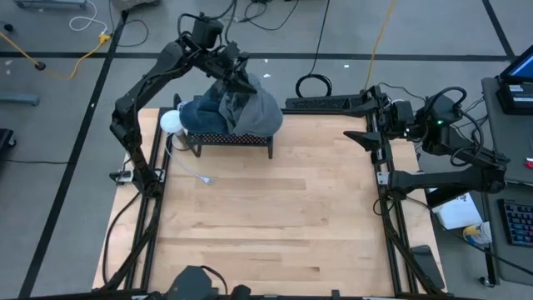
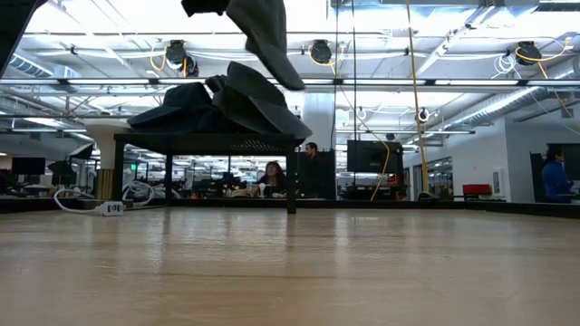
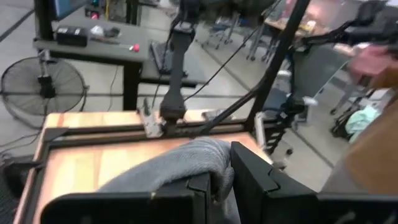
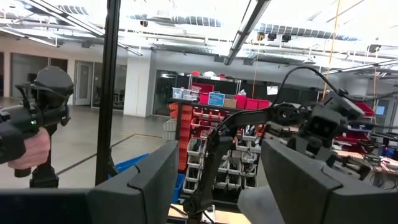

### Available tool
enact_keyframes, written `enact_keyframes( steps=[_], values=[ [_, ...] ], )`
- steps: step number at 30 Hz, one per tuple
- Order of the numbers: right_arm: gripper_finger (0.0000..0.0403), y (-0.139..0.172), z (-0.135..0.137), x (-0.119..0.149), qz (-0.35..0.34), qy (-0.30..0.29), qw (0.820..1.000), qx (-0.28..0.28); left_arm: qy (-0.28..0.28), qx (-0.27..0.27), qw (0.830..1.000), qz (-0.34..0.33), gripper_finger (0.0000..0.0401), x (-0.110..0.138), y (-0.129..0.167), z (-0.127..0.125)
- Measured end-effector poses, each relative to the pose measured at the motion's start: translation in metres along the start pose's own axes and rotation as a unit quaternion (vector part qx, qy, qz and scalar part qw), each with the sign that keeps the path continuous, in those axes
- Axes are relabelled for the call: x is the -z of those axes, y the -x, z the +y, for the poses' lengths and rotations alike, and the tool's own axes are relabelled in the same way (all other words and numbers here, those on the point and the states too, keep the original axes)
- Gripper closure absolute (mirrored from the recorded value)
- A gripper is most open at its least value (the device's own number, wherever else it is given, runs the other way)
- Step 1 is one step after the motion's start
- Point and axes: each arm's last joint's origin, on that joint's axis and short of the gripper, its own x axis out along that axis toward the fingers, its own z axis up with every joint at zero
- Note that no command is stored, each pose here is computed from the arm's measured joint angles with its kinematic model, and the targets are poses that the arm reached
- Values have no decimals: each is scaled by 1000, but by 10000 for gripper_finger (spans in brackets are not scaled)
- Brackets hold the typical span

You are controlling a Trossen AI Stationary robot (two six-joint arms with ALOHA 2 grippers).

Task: Pick & Place hat
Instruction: Stack the gray cap on the other gray cap on the shelf

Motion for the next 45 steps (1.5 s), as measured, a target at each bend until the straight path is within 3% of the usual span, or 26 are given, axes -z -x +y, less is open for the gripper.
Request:
enact_keyframes(
  steps=[8, 16, 21, 30, 37, 45],
  values=[
    [181, 0, 0, 0, 0, 0, 1000, 0, 16, -49, 998, 26, 362, 20, 8, 14],
    [181, 0, 0, 0, -1, 0, 1000, -1, 67, -154, 975, 145, 362, 48, 16, 18],
    [181, -3, -1, 2, 1, -1, 1000, -1, 88, -224, 946, 216, 362, 56, 19, 18],
    [181, -16, -6, 25, 45, -34, 998, 1, 129, -259, 907, 305, 362, 82, 16, 19],
    [181, -27, -9, 49, 71, -40, 997, 1, 152, -309, 859, 379, 361, 106, 6, 23],
    [181, -29, -10, 53, 76, -35, 997, 0, 175, -339, 848, 368, 273, 100, 4, 21]
  ],
)
